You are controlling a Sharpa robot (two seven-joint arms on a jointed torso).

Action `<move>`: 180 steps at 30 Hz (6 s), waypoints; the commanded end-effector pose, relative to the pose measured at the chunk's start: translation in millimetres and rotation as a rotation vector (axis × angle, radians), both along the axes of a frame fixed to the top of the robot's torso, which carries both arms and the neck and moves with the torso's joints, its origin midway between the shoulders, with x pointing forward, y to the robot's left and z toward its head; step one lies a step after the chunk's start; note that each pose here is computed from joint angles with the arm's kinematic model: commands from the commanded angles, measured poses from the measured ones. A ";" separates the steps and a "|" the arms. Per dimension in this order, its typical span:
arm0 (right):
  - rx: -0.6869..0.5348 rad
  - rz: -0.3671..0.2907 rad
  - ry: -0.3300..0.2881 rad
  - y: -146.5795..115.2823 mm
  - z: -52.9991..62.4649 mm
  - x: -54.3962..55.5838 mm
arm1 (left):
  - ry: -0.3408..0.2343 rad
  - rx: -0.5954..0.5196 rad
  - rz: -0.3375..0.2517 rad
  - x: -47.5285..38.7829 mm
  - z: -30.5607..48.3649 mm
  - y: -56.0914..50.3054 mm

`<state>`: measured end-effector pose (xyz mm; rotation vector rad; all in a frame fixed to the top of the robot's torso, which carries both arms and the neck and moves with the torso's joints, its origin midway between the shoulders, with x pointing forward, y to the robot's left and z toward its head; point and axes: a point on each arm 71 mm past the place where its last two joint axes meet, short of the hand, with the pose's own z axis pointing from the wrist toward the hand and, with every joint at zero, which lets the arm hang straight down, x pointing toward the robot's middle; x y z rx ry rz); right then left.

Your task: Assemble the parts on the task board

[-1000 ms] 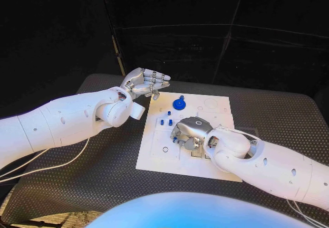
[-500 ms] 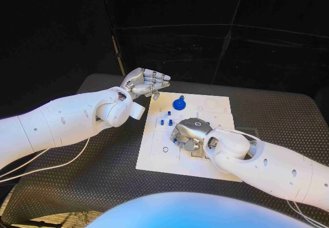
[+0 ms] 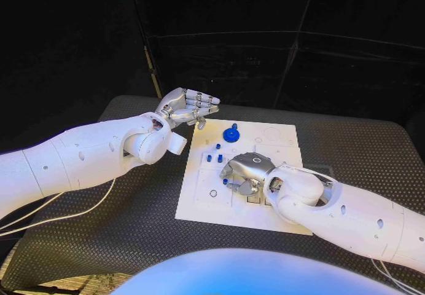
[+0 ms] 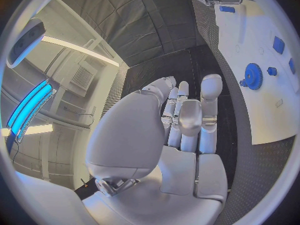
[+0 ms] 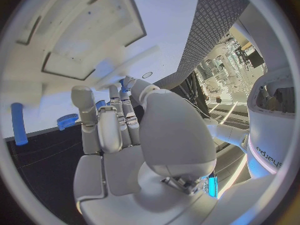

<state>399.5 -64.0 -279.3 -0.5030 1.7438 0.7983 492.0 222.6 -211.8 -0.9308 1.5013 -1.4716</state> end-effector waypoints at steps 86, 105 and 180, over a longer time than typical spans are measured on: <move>-0.004 -0.223 -0.046 -88.0 52.1 54.2 | 0.009 -0.006 -0.014 2.1 -0.7 1.8; 0.224 -0.071 -0.012 -51.0 83.0 17.6 | 0.011 -0.006 -0.013 3.2 -1.9 0.1; 0.041 0.119 0.045 30.3 12.2 -16.3 | 0.015 -0.012 -0.030 3.4 -2.3 -6.3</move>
